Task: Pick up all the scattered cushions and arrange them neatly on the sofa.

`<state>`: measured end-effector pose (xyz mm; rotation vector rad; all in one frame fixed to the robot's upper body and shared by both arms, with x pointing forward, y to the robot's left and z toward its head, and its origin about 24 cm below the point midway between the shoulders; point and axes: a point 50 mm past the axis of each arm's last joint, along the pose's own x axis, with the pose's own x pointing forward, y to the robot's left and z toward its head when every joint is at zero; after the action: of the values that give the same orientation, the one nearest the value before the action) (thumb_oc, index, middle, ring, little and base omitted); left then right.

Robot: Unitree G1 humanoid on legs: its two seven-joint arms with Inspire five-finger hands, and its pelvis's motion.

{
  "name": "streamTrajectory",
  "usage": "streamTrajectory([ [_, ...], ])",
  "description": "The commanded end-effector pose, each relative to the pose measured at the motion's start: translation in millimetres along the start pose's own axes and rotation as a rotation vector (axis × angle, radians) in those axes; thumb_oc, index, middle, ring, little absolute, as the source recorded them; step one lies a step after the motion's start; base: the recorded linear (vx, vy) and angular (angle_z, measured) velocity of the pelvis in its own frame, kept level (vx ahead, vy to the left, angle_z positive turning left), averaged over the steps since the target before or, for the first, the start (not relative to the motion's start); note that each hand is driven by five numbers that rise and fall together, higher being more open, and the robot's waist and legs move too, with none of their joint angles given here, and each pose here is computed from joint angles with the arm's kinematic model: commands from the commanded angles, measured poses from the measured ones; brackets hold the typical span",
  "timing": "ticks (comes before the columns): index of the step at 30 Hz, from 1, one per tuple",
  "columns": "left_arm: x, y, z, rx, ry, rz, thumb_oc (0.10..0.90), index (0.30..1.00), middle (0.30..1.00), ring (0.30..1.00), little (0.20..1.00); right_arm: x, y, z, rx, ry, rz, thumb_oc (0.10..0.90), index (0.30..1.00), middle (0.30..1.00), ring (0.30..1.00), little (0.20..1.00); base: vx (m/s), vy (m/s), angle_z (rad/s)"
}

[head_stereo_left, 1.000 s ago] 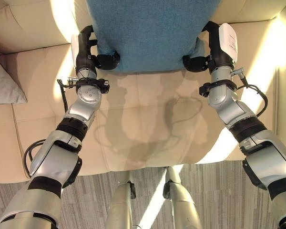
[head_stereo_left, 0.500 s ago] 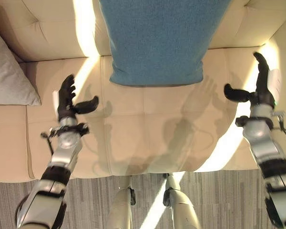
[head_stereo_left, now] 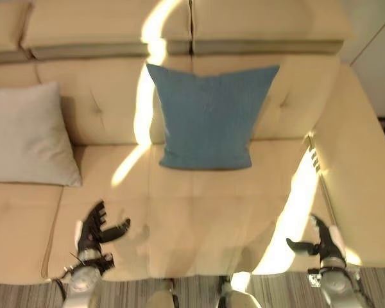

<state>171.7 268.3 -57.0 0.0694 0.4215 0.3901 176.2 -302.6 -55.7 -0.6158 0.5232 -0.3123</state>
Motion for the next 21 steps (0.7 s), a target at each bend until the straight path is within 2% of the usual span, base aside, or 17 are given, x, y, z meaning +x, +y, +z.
streamTrajectory([
  [1,6.2,5.6,-0.1,0.084,-0.007,-0.040,0.800,0.900,0.900,0.900,0.900,9.0,-14.5,5.3,-0.032,-0.041,-0.035,0.800,0.900,0.900,0.900,0.900,0.04,-0.014,0.07],
  [4,-8.2,0.7,-38.1,0.166,0.150,-0.100,0.800,0.900,0.900,0.900,0.900,-1.9,9.1,-18.3,-0.041,0.056,0.054,0.800,0.900,0.900,0.900,0.900,0.04,-0.025,0.08],
  [5,-8.2,0.7,-38.1,0.166,0.150,-0.100,0.800,0.900,0.900,0.900,0.900,-1.8,9.2,-18.3,-0.041,0.055,0.054,0.800,0.900,0.900,0.900,0.900,0.00,0.000,0.00],
  [10,-29.8,3.7,-93.0,0.370,0.400,-0.133,0.800,0.900,0.900,0.900,0.900,-20.8,46.5,-50.3,-0.015,0.218,0.171,0.800,0.900,0.900,0.900,0.900,0.01,-0.033,0.08],
  [21,-42.8,12.4,-119.2,0.438,0.558,-0.094,0.800,0.900,0.900,0.900,0.900,-29.5,61.9,-66.2,-0.078,0.305,0.250,0.800,0.900,0.900,0.900,0.900,-0.06,-0.062,0.05],
])
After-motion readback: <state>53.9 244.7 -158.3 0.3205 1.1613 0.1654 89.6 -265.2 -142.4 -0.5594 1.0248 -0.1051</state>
